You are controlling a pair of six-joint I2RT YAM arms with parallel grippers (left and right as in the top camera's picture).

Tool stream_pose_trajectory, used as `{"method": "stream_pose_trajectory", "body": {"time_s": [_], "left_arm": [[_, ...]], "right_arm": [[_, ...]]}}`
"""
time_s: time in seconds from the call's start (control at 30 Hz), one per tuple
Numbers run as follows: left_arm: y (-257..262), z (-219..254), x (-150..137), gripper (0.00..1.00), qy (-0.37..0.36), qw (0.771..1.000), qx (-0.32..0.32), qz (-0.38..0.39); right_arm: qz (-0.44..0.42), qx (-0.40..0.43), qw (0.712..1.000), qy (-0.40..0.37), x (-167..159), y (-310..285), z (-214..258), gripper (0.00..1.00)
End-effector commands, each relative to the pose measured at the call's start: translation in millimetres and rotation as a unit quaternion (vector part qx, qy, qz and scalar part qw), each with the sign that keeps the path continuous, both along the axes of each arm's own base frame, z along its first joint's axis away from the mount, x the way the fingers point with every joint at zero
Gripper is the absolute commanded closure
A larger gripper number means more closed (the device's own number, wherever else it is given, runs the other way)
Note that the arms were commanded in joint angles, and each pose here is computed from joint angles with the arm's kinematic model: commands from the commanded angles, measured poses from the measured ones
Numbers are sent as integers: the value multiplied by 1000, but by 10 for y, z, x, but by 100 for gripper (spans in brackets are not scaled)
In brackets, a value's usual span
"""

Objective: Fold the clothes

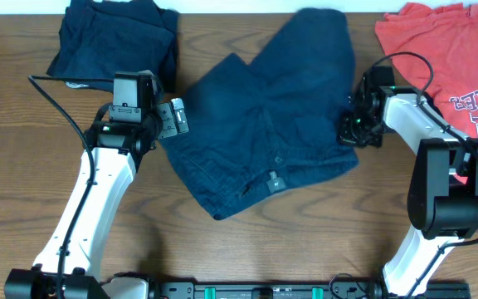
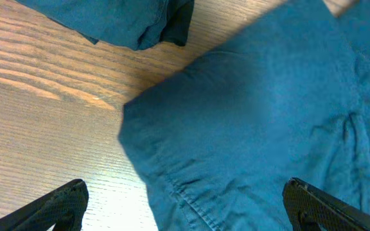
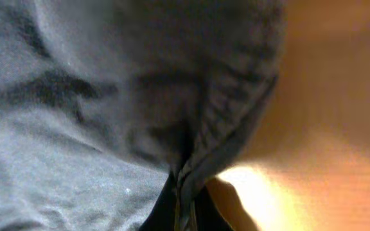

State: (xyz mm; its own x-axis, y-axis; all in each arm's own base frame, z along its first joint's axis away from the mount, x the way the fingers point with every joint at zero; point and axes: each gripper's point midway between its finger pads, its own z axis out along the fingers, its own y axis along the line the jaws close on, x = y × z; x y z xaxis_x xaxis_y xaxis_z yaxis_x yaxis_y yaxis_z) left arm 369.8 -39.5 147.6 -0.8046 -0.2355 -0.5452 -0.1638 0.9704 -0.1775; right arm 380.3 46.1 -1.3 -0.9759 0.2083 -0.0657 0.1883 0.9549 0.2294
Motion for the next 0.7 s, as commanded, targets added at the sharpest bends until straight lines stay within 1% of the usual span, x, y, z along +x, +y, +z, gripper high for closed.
{"method": "stream_pose_trajectory", "body": {"time_s": [0.0,0.17,0.27,0.53,0.67], "left_arm": [[37,-2,20,2,1,1000,3,8],[34,-7,12,2,2,1000,2,8],[25,-7,12,2,2,1000,0,6],[25,-7,12,2,2,1000,0,6],[25,-7,12,2,2,1000,0,6]], "right_arm": [[-30,12,999,-14,101,64,-36,99],[-32,27,996,-73,417,110,104,99],[-10,21,995,-98,565,106,249,99],[23,-49,992,-115,792,-253,845,99],[27,-60,990,-127,866,-460,1123,99]]}}
